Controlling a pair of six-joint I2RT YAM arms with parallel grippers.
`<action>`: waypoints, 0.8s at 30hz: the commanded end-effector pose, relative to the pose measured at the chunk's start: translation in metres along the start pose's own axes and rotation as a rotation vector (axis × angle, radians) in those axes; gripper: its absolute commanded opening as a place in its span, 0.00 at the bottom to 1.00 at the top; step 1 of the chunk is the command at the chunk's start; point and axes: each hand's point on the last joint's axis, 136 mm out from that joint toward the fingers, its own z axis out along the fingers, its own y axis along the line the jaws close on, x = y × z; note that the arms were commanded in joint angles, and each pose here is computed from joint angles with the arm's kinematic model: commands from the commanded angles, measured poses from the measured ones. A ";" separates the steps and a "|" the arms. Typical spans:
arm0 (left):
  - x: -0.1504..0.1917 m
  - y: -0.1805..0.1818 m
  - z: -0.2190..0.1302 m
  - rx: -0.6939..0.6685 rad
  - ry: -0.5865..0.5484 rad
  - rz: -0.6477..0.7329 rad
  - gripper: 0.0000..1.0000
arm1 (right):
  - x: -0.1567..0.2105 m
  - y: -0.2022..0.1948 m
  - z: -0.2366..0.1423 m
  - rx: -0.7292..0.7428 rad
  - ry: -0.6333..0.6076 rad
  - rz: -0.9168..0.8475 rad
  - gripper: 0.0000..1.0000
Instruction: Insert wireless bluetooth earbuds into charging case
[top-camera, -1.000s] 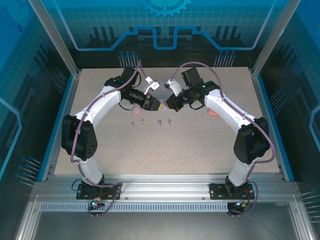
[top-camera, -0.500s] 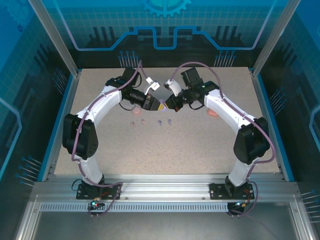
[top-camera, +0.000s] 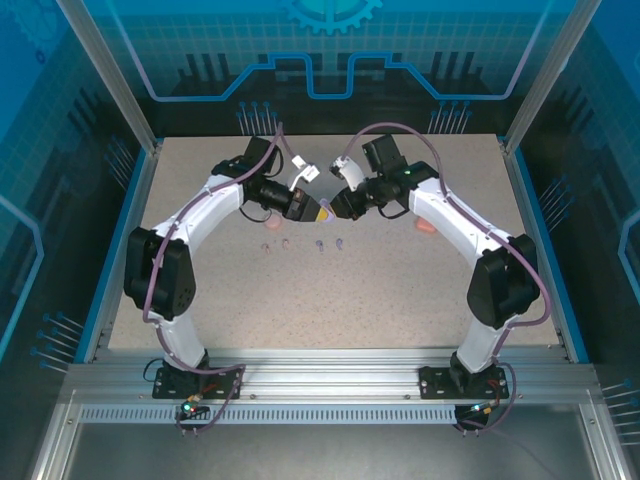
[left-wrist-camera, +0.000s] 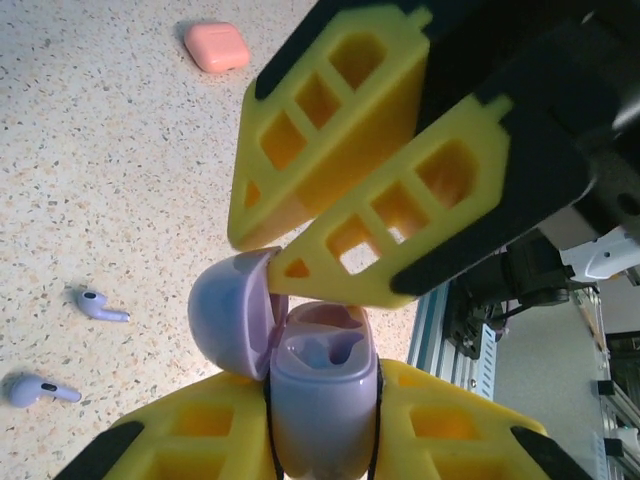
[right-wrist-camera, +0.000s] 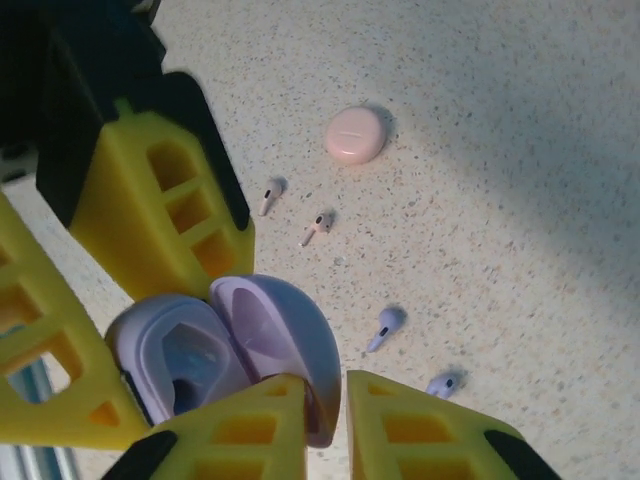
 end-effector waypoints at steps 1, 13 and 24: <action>-0.006 -0.008 -0.008 -0.011 -0.069 0.032 0.00 | -0.026 -0.001 -0.027 -0.014 -0.116 0.044 0.26; -0.028 -0.003 -0.071 -0.238 -0.507 0.144 0.00 | 0.006 -0.020 -0.045 0.074 -0.112 0.361 0.57; -0.041 -0.030 -0.132 -0.420 -0.836 0.232 0.00 | 0.065 -0.024 0.066 0.297 0.216 0.510 0.52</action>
